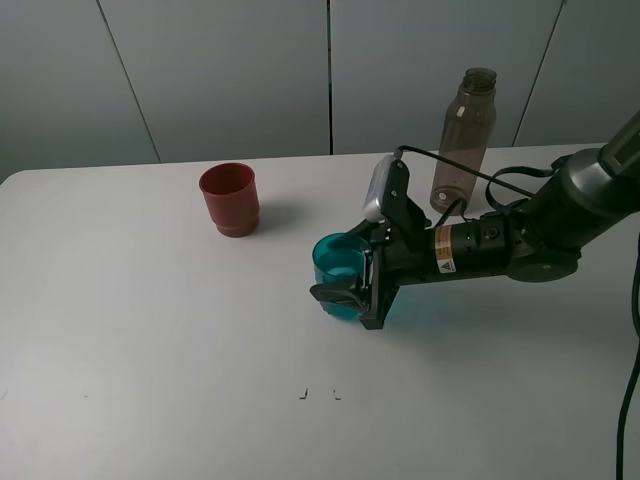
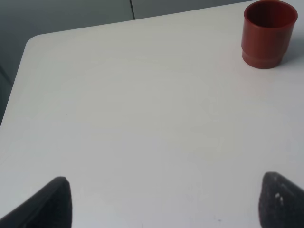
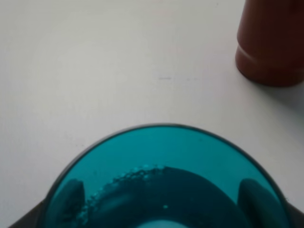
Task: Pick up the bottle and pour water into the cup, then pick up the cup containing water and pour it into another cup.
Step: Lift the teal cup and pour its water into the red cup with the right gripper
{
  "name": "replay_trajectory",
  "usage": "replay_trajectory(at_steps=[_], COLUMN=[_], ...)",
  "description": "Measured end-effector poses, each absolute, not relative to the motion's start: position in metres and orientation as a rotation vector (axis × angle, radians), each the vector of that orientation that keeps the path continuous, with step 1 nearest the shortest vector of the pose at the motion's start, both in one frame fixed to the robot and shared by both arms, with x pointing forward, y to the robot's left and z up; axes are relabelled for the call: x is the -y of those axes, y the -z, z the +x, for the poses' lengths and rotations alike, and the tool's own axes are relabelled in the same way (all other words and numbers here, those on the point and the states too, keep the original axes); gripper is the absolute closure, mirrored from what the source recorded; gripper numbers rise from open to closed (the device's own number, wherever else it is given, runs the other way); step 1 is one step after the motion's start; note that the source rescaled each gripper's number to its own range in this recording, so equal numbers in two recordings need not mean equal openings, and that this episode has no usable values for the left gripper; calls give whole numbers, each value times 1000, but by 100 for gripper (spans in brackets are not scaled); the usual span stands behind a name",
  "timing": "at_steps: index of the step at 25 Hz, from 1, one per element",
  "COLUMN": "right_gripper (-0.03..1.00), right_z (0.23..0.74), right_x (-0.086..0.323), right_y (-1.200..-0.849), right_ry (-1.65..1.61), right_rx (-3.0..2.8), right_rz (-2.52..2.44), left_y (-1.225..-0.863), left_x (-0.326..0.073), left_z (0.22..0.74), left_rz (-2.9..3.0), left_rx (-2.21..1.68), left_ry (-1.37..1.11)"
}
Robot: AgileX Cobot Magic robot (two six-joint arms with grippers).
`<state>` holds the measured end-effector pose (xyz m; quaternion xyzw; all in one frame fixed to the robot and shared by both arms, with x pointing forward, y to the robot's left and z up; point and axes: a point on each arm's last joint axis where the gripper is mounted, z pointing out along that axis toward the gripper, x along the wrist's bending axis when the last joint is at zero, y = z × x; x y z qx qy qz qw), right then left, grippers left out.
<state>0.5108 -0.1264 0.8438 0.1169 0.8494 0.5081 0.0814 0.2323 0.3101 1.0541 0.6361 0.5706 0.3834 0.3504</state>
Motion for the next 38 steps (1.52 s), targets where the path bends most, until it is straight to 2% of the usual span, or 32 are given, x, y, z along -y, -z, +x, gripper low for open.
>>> replay_trajectory(at_steps=[14, 23, 31, 38], right_gripper=[90, 90, 90, 90], right_z=[514, 522, 519, 539], right_x=[129, 134, 117, 104], right_y=[-852, -894, -921, -941], right_ry=[-1431, -1365, -1433, -1461], right_rx=[-2542, -2434, -2333, -2272], right_rz=[341, 485, 610, 805], left_y=[-1054, -1054, -1054, -1054], left_x=[-310, -310, -310, -310], left_z=[232, 232, 232, 232], left_rz=[1647, 1647, 1647, 1647], left_rx=[-1478, -1478, -1478, -1478], left_ry=[-993, -993, -993, -993])
